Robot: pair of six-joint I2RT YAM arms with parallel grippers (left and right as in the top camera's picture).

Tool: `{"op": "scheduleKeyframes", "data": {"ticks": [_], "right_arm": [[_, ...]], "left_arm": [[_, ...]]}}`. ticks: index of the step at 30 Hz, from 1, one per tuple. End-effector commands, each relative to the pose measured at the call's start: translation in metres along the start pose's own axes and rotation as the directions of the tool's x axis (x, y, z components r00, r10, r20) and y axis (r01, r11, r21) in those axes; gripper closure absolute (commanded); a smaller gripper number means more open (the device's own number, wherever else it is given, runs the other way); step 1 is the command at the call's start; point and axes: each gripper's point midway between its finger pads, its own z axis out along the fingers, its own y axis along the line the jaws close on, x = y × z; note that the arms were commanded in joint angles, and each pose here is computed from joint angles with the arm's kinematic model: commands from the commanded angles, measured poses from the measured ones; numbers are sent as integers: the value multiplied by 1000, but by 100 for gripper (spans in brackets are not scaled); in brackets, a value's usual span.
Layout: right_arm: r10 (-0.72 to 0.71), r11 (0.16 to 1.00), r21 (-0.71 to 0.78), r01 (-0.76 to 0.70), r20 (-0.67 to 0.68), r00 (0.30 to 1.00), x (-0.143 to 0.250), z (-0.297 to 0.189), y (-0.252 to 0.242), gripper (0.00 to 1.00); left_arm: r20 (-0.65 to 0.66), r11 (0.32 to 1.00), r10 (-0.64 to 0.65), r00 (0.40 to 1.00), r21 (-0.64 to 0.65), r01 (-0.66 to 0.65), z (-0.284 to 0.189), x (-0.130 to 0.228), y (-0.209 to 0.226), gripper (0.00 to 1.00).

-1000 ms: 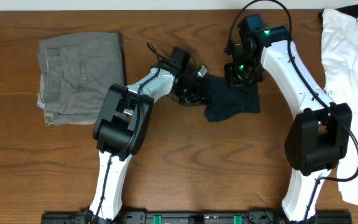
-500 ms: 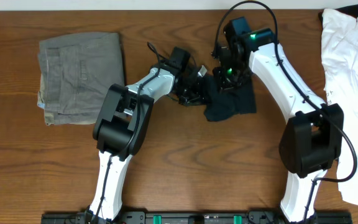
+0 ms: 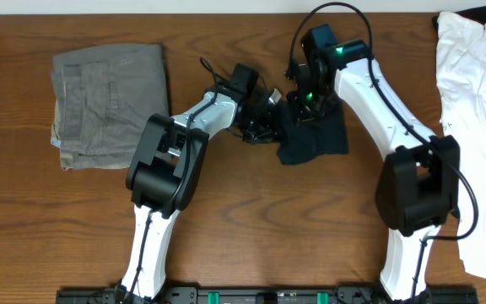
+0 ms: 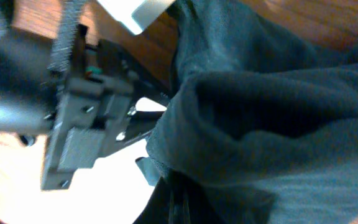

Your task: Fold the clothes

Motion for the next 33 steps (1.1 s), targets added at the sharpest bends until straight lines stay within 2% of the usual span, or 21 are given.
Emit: {"op": "scheduleKeyframes", "data": {"ticks": [1, 7, 12, 17, 23, 25, 27, 28, 33], "right_arm": [[-20, 1000, -6, 20, -20, 1000, -3, 13, 2, 99], [-22, 1000, -10, 21, -11, 1000, -8, 17, 2, 99], [-19, 1000, -19, 19, 17, 1000, -15, 18, 3, 99], [-1, 1000, -23, 2, 28, 1000, -19, 23, 4, 99], [-9, 999, -34, 9, -15, 1000, -14, 41, 9, 97], [-18, 999, -45, 17, -23, 1000, -14, 49, 14, 92], [-31, 998, -56, 30, -22, 999, -16, 56, 20, 75], [-37, 997, -74, 35, -17, 999, -18, 61, 25, 69], [-115, 963, -238, 124, 53, 992, -30, 48, 56, 60]], "left_arm": [[82, 990, -22, 996, -134, 33, -13, -18, 36, 94], [197, 994, 8, 980, -112, 15, -66, -42, 19, 93], [302, 989, 49, 952, -147, -4, -109, -57, 5, 90], [352, 974, 65, 934, -225, 17, -127, -60, 8, 90], [352, 952, 46, 935, -299, 65, -130, -55, 23, 90], [345, 951, 57, 937, -304, 54, -130, -55, 24, 90], [340, 950, 63, 938, -308, 48, -130, -54, 24, 90], [337, 950, 61, 939, -309, 50, -130, -53, 25, 90], [321, 947, 71, 944, -318, 37, -129, -50, 26, 90]]}}
